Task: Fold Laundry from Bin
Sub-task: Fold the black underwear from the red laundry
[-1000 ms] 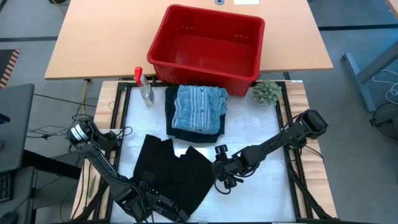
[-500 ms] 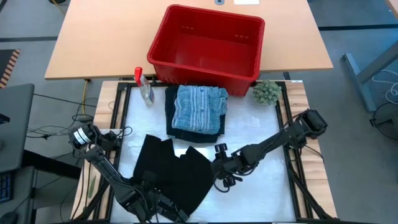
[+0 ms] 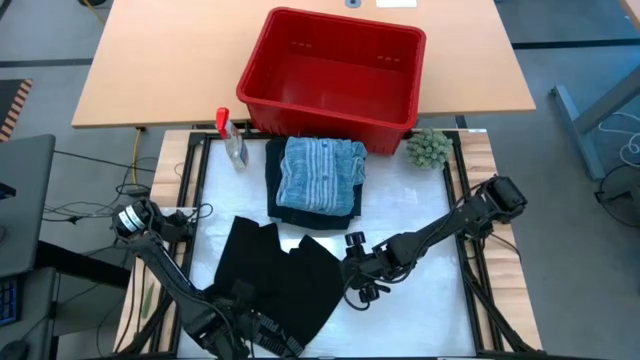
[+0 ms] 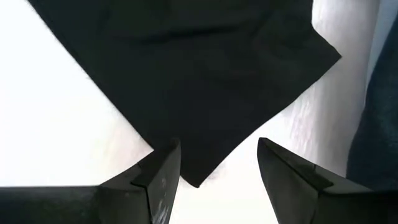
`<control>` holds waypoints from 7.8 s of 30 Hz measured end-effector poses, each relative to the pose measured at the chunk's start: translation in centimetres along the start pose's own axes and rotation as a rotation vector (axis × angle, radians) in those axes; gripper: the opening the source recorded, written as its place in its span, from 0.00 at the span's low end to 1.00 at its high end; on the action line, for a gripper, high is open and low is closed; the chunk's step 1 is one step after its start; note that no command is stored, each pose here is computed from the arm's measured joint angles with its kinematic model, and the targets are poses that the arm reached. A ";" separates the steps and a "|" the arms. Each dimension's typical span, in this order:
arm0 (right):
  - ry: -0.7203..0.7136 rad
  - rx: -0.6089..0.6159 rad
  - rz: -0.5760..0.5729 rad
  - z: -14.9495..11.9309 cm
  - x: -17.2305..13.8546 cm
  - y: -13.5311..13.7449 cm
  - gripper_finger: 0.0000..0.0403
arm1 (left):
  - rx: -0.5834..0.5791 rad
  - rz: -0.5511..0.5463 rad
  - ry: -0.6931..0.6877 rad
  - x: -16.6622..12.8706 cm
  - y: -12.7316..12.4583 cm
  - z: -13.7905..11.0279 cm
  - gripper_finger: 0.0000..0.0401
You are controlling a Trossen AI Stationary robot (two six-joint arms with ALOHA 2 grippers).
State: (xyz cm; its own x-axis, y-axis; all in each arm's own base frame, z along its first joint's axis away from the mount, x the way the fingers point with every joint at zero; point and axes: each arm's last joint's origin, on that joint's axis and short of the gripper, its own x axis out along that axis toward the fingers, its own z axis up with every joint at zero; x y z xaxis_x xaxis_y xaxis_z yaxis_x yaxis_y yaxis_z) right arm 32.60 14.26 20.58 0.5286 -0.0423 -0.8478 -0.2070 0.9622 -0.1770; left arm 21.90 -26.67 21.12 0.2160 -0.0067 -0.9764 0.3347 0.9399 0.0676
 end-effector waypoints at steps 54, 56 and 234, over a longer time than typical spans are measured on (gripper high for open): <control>-0.429 0.060 0.163 4.4 0.2 -4.2 0.59 | -1.286 -0.034 -0.197 3.7 2.5 0.2 0.45; -0.489 0.035 0.157 4.9 0.1 -5.1 0.59 | -1.339 -0.041 -0.182 4.0 2.2 0.1 0.45; 0.182 0.285 0.185 12.4 -8.1 -9.6 0.06 | -0.904 -0.133 -0.975 -8.5 2.7 -2.0 0.00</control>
State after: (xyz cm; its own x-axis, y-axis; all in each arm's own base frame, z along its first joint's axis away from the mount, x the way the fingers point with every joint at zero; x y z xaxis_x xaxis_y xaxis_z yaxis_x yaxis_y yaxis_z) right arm 40.49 8.69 35.30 0.3436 0.1164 -0.9319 -0.0343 0.9932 0.1114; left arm 19.18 -23.39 29.20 0.9189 0.0015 -0.3944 -0.2349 0.8053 -0.5444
